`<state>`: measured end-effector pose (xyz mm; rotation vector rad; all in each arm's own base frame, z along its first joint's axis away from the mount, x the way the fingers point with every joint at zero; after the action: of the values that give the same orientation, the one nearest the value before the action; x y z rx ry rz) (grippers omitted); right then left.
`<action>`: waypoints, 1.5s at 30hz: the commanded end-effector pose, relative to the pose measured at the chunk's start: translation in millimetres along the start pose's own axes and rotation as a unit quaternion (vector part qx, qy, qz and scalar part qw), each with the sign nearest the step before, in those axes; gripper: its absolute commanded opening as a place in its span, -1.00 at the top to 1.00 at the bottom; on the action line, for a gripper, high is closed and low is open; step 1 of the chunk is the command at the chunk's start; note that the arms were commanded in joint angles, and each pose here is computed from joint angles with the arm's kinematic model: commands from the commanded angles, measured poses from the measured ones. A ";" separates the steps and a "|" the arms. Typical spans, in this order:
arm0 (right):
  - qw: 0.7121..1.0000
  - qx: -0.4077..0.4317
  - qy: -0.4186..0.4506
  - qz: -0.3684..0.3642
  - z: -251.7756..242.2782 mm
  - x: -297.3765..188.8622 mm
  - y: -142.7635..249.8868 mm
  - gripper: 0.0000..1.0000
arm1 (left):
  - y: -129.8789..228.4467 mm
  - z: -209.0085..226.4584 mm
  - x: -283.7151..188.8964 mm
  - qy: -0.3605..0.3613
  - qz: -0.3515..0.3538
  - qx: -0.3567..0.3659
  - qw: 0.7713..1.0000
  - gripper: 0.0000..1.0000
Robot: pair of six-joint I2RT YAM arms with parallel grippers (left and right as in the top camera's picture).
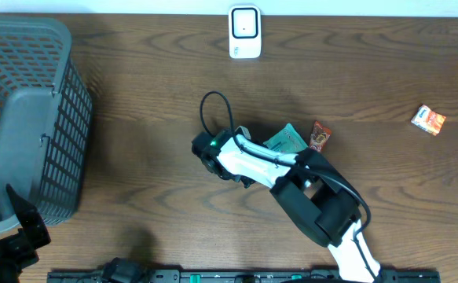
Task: Scan the item barcode
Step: 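Move the right gripper back over the green tissue pack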
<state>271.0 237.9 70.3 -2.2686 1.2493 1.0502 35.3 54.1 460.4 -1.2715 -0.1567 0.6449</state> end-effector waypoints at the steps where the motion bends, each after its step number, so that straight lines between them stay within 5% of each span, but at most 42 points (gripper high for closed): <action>1: 0.999 -0.007 -0.018 0.030 9.0 16.1 4.9 0.99 | 0.0 0.7 -0.1 -0.005 0.001 -0.006 1.000 -0.96; 8: 0.993 0.003 -0.116 0.029 -10.1 -35.8 -8.7 0.98 | 0.0 0.7 -0.1 -0.005 0.001 -0.006 1.000 -0.96; 14: 0.917 -0.043 -0.396 -0.013 -45.4 -116.7 -17.5 0.98 | 0.0 0.7 -0.1 -0.005 0.001 -0.006 1.000 -0.96; 18: 0.901 -0.013 -0.434 -0.015 -77.1 -124.7 -14.0 0.98 | 0.0 0.7 -0.1 -0.005 0.001 -0.006 1.000 -0.96; 19: 0.913 0.009 -0.407 -0.002 -85.6 -116.7 -12.8 0.90 | 0.0 0.7 -0.1 -0.005 0.001 -0.006 1.000 -0.96; 23: 0.946 0.066 -0.315 0.028 -104.1 -91.8 -11.6 -0.64 | 0.0 0.7 -0.1 -0.005 0.001 -0.006 1.000 -0.96; 24: 0.946 0.090 -0.308 0.037 -107.8 -87.5 -12.0 -0.78 | 0.0 0.7 -0.1 -0.005 0.001 -0.006 1.000 -0.96; 29: 0.897 0.150 -0.411 0.064 -135.7 -62.7 -16.5 -0.89 | 0.0 0.7 -0.1 -0.005 0.001 -0.006 1.000 -0.96; 34: 0.825 0.110 -0.555 -0.012 -177.1 -26.9 -21.9 -0.99 | 0.0 0.7 -0.1 -0.005 0.001 -0.006 1.000 -0.96; 45: 0.797 0.122 -0.590 0.041 -176.1 63.2 -23.3 -0.98 | 0.0 0.7 -0.1 -0.005 0.001 -0.006 1.000 -0.96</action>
<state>389.7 104.1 152.5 -0.9492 0.8586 1.6826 35.3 54.1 460.4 -1.2718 -0.1570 0.6447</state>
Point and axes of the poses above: each gripper's point midway between its finger pads, its own x axis out along the fingers, its own z axis along the line the jaws close on, y = z × x, the point moved 9 cm from there along -x, back along the fingers
